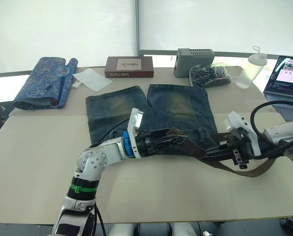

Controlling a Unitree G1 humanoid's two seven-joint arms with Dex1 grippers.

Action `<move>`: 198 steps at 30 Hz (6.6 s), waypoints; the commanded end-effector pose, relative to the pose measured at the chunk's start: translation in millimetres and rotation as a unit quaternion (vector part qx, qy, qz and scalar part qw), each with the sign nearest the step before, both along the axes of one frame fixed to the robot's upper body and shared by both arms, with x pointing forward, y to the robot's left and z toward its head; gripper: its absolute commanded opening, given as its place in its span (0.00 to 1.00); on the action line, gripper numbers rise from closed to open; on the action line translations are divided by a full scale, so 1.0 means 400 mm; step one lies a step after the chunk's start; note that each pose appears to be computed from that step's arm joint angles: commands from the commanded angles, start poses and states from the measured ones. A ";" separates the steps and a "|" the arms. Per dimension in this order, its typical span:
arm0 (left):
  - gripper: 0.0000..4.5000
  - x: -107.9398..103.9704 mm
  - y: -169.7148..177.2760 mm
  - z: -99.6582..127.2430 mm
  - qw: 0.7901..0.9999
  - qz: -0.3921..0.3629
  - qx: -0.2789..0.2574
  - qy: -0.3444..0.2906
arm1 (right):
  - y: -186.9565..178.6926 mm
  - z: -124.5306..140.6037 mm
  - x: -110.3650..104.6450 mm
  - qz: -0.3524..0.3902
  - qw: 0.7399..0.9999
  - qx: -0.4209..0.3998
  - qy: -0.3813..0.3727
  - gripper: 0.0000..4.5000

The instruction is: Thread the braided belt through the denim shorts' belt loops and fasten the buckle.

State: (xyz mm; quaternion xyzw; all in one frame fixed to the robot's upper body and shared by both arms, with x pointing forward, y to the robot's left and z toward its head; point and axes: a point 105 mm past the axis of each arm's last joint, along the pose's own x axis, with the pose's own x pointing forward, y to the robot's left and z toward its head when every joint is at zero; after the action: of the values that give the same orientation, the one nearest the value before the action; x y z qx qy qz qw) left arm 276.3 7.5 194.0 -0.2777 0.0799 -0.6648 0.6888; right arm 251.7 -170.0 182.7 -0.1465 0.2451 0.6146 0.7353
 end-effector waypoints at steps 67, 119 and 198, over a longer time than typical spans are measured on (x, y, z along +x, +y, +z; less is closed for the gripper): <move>0.00 0.146 -0.053 0.141 0.960 0.067 -0.192 0.192 | 0.108 0.089 -0.055 -0.359 0.833 0.415 0.067 0.85; 0.00 0.098 -0.037 0.106 0.958 0.021 -0.139 0.252 | 0.035 0.100 0.019 -0.341 0.780 0.523 0.043 0.36; 0.99 -0.084 0.174 -0.037 0.944 0.066 0.191 -0.260 | -0.197 -0.002 0.221 -0.449 0.887 0.112 -0.001 0.00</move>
State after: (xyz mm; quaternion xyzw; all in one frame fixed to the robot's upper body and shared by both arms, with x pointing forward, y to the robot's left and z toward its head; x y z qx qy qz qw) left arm 245.5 76.4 170.9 0.0223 0.0223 -0.6365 0.7706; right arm 341.9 -251.6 177.4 0.0722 0.2189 0.2339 0.9445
